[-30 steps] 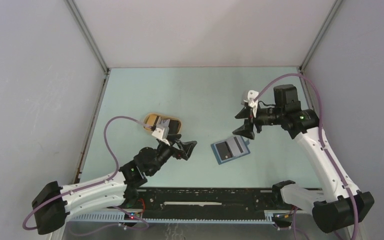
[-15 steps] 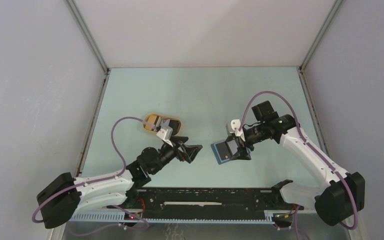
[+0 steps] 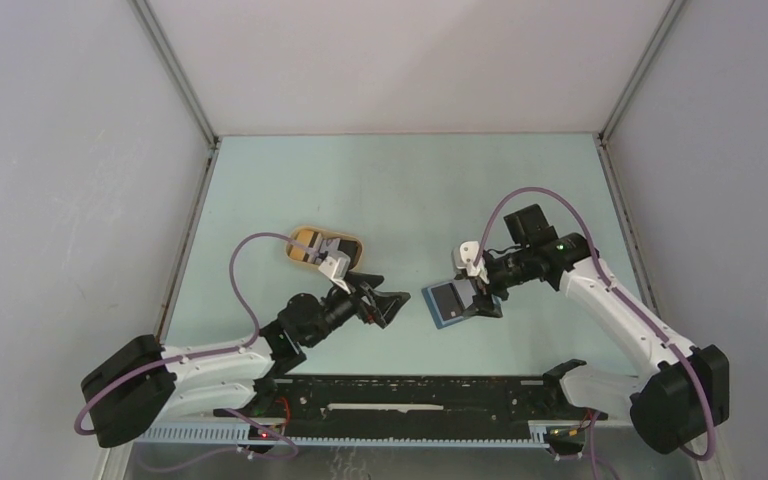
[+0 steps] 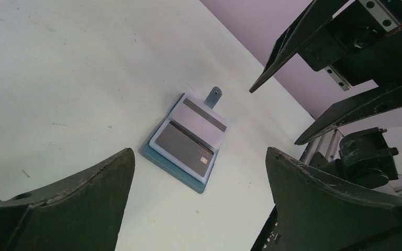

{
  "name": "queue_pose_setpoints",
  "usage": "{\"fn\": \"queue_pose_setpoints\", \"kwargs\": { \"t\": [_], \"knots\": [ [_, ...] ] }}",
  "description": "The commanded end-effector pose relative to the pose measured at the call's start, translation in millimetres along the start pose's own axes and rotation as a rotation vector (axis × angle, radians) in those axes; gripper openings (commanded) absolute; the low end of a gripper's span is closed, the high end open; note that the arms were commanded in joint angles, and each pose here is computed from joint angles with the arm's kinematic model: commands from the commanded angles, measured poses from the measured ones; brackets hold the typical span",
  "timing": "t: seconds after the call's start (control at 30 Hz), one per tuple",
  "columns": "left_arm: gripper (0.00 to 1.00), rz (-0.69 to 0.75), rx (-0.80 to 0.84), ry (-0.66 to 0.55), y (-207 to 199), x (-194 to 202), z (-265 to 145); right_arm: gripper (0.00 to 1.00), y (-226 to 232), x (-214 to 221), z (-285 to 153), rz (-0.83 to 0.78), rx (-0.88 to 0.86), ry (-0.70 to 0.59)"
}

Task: Put the credit cards into the card holder
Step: Turn over the card slot in the card holder.

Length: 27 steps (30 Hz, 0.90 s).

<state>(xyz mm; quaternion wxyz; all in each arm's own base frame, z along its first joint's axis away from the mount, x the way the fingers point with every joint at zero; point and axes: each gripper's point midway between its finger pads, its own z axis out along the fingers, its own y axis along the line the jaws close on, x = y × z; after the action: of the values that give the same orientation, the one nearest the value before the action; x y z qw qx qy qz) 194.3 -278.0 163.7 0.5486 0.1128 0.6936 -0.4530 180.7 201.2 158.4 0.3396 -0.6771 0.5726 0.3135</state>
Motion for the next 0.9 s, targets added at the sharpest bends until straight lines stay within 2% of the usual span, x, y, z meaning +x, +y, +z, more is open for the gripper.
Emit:
{"fn": "queue_pose_setpoints", "kwargs": {
  "t": [0.0,0.87],
  "knots": [
    [1.0,-0.021,0.02,-0.018,-2,-3,0,0.84,-5,2,3,-0.024,0.005,0.008],
    [0.98,-0.078,0.053,0.006,-5,11,1,0.83,-4,18,11,-0.027,-0.012,0.052]
  ]
}}
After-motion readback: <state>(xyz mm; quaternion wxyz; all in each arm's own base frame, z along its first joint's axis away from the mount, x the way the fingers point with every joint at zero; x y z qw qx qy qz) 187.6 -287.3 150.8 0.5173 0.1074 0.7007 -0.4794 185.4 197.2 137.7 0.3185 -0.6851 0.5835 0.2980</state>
